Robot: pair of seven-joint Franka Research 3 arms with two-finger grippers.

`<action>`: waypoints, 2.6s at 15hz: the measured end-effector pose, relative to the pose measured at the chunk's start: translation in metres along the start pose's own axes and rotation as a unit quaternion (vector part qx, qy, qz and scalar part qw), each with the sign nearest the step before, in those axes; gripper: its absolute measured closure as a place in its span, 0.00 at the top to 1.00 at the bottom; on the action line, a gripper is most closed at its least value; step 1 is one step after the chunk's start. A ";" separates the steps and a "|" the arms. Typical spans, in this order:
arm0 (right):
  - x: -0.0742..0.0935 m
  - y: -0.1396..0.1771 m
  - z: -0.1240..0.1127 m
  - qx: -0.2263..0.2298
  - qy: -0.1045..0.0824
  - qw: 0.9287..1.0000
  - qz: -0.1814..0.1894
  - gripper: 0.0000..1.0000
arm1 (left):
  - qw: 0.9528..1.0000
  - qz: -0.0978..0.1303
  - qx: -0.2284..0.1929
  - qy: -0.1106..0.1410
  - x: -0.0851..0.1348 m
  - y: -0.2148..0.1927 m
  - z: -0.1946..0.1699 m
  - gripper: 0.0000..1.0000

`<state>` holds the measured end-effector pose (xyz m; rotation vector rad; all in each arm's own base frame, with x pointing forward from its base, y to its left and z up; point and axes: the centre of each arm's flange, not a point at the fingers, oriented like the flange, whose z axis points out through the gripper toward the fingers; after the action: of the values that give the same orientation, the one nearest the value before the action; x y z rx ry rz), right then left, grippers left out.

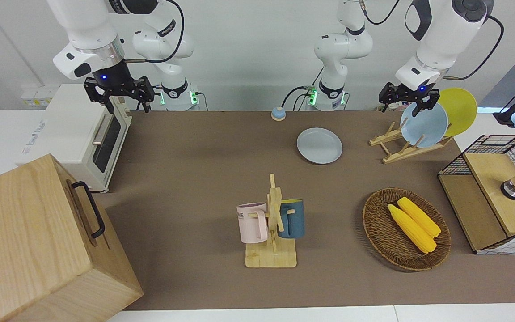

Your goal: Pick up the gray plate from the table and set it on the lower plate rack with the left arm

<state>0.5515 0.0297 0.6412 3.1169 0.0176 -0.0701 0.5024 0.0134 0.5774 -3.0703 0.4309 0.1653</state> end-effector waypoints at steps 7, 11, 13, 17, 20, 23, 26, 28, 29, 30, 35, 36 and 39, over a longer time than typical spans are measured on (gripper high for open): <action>0.000 0.000 0.000 0.000 0.000 1.000 0.000 0.99 | 1.000 -0.001 -0.004 0.000 0.001 0.000 0.002 1.00; 0.000 0.000 0.000 0.000 0.000 1.000 0.000 0.99 | 0.999 -0.017 -0.038 0.011 0.003 -0.004 0.016 1.00; 0.000 0.000 0.000 0.000 0.000 1.000 0.000 0.99 | 0.998 -0.024 -0.048 0.013 0.004 -0.008 0.033 1.00; 0.000 0.000 0.000 0.000 0.000 1.000 0.000 0.99 | 0.998 -0.026 -0.057 0.002 0.005 -0.006 0.068 1.00; 0.000 0.000 0.000 0.000 0.000 1.000 0.000 0.99 | 0.998 -0.033 -0.056 0.004 0.004 0.002 0.091 1.00; 0.000 0.000 0.000 0.000 0.000 1.000 0.000 0.99 | 0.998 -0.025 -0.053 -0.003 0.000 0.022 0.114 1.00; 0.000 0.000 0.000 0.000 0.000 1.000 0.000 0.99 | 0.999 -0.025 -0.046 -0.004 -0.004 0.044 0.142 1.00; 0.000 0.000 0.000 0.000 0.000 1.000 0.000 0.99 | 0.999 -0.022 -0.042 -0.001 -0.008 0.053 0.160 1.00; 0.000 0.000 0.000 0.000 0.000 1.000 0.000 0.99 | 0.999 -0.020 -0.040 0.000 -0.010 0.057 0.170 1.00; 0.000 0.000 0.000 0.000 0.000 1.000 0.000 0.99 | 0.999 -0.018 -0.038 0.002 -0.012 0.061 0.181 1.00; 0.000 0.000 0.000 0.000 0.000 1.000 0.000 0.99 | 0.999 -0.015 -0.031 0.012 -0.023 0.074 0.225 1.00; 0.000 0.000 0.000 0.000 0.000 1.000 0.000 0.99 | 0.999 -0.013 -0.030 0.014 -0.025 0.077 0.230 1.00; 0.000 0.000 0.000 0.000 0.000 1.000 0.000 0.99 | 0.999 -0.010 -0.026 0.023 -0.030 0.082 0.246 1.00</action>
<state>0.5515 0.0297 0.6412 3.1169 0.0176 -0.0701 0.4267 -0.0448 0.3340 -3.1348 0.4027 0.1068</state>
